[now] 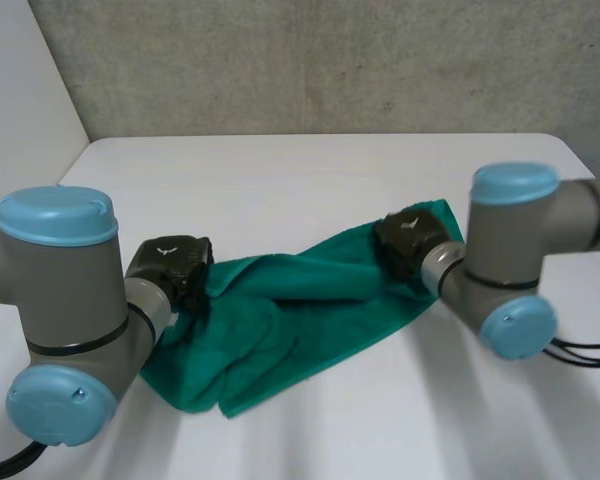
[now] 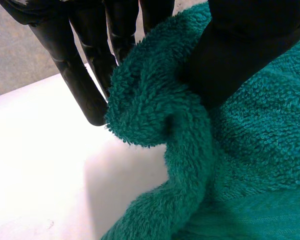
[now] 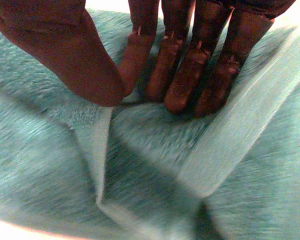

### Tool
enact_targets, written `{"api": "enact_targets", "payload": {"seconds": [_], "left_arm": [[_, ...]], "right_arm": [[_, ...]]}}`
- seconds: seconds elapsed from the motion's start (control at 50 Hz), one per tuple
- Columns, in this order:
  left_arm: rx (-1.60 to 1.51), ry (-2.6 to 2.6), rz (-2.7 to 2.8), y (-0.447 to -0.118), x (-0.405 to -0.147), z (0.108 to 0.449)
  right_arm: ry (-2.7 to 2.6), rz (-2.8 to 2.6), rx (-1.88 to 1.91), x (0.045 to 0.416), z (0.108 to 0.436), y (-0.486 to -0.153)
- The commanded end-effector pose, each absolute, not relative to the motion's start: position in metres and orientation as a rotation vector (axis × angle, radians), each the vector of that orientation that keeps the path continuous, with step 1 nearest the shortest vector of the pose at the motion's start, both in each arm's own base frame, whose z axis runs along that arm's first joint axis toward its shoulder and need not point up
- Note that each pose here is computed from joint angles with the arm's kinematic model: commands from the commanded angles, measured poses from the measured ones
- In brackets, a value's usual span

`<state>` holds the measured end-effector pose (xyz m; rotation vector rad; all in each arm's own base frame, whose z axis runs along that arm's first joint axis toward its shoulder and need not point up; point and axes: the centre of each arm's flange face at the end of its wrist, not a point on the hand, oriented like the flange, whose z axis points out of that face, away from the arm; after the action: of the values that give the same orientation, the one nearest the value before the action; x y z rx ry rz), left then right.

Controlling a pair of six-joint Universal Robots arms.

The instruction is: Fold the towel.

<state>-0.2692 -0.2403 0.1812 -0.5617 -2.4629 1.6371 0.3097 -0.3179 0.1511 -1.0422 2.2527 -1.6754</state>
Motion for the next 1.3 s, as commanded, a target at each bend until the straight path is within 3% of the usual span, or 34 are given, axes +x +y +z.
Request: {"api": "enact_targets", "payload": {"seconds": [0.02, 0.18, 0.44, 0.58, 0.68, 0.92, 1.1, 1.2, 1.3], "left_arm": [[-0.570, -2.475, 1.622, -0.233, -0.263, 0.184], [-0.571, -2.485, 1.609, -0.231, -0.262, 0.181], [-0.540, -2.500, 1.619, -0.238, -0.256, 0.181], [-0.539, -2.497, 1.623, -0.238, -0.256, 0.182], [-0.542, -2.499, 1.619, -0.237, -0.256, 0.181], [-0.539, -2.503, 1.618, -0.238, -0.256, 0.181], [-0.539, -2.507, 1.613, -0.236, -0.256, 0.180], [-0.536, -2.525, 1.589, -0.230, -0.251, 0.177], [-0.497, -2.562, 1.582, -0.231, -0.239, 0.176]], "right_arm": [[2.207, -1.774, -1.078, 0.282, 0.223, -0.307], [2.175, -1.630, -1.195, 0.280, 0.233, -0.282], [2.237, -1.398, -0.942, 0.280, 0.172, -0.261], [2.221, -1.384, -0.868, 0.284, 0.164, -0.265], [2.254, -1.328, -0.823, 0.296, 0.131, -0.282], [2.237, -1.327, -0.848, 0.313, 0.114, -0.292], [2.230, -1.479, -0.800, 0.312, 0.132, -0.307], [2.140, -1.653, -0.798, 0.304, 0.192, -0.304], [2.120, -1.763, -0.987, 0.291, 0.221, -0.290]]}}
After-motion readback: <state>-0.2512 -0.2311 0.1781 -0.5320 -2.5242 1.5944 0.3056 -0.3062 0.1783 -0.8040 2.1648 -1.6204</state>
